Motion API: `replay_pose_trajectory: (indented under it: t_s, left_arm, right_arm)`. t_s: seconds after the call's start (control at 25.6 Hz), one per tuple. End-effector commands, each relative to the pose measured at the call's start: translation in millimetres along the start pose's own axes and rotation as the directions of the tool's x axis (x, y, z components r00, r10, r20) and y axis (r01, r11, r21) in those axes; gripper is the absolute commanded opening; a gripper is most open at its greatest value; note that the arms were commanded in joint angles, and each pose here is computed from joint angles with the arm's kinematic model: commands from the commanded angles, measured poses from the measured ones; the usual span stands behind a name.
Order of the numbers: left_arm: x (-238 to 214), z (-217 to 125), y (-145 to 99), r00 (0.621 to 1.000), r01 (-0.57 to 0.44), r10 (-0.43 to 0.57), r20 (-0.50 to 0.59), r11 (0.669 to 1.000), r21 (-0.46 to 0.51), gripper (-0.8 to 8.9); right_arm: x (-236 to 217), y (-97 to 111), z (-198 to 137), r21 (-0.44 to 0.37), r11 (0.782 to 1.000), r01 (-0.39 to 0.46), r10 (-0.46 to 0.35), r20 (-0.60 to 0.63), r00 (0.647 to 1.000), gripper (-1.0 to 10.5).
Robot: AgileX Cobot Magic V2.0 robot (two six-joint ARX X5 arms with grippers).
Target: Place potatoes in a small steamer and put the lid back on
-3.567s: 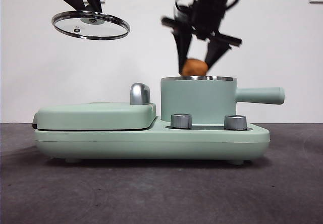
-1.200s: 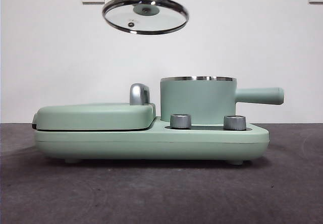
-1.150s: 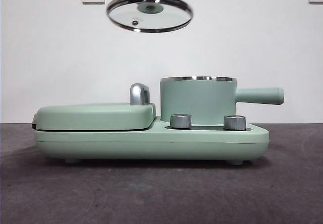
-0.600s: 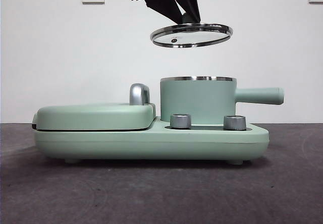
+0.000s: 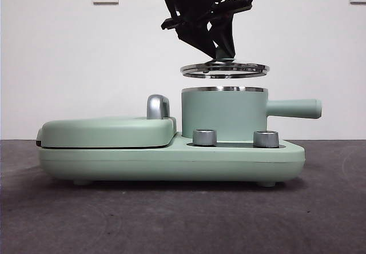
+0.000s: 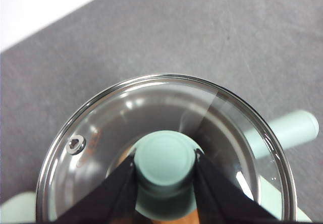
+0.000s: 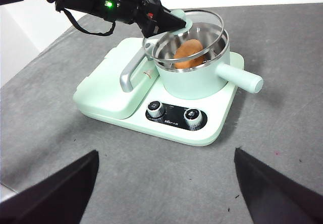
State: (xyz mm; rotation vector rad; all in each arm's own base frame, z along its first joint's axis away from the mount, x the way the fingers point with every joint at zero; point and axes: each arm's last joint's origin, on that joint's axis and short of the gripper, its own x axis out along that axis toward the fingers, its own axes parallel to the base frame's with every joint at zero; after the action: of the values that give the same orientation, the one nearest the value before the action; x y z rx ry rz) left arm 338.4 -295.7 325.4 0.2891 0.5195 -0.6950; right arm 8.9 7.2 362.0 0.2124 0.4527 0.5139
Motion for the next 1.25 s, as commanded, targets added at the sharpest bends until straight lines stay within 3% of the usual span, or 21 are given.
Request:
replay_pose_trajectory:
  t_s: [0.04, 0.35, 0.82, 1.02, 1.25]
  left_arm:
    - [1, 10, -1, 0.998, -0.006, 0.004, 0.065, 1.000, 0.023, 0.14]
    - [25, -3, 0, 1.000, -0.006, 0.005, 0.021, 1.000, 0.011, 0.15]
    - [27, -7, 1, 0.999, -0.029, 0.029, -0.015, 1.000, 0.012, 0.15]
    - [27, -8, 1, 0.999, -0.031, 0.029, -0.025, 0.997, -0.074, 0.15]
    - [27, -8, 2, 0.999, -0.034, 0.031, -0.025, 0.995, -0.095, 0.15]
  right_arm:
    - [-2, 1, 2, -0.014, 1.000, -0.012, 0.012, 0.010, 1.000, 4.1]
    - [-2, 1, 2, -0.014, 1.000, -0.011, 0.011, 0.010, 1.000, 4.1]
    - [-2, 0, 2, -0.008, 1.000, -0.001, 0.001, 0.014, 1.000, 4.1]
    - [-2, 0, 2, -0.007, 1.000, 0.000, 0.000, 0.015, 1.000, 4.1]
    - [-2, 0, 2, -0.007, 1.000, 0.000, 0.000, 0.015, 1.000, 4.1]
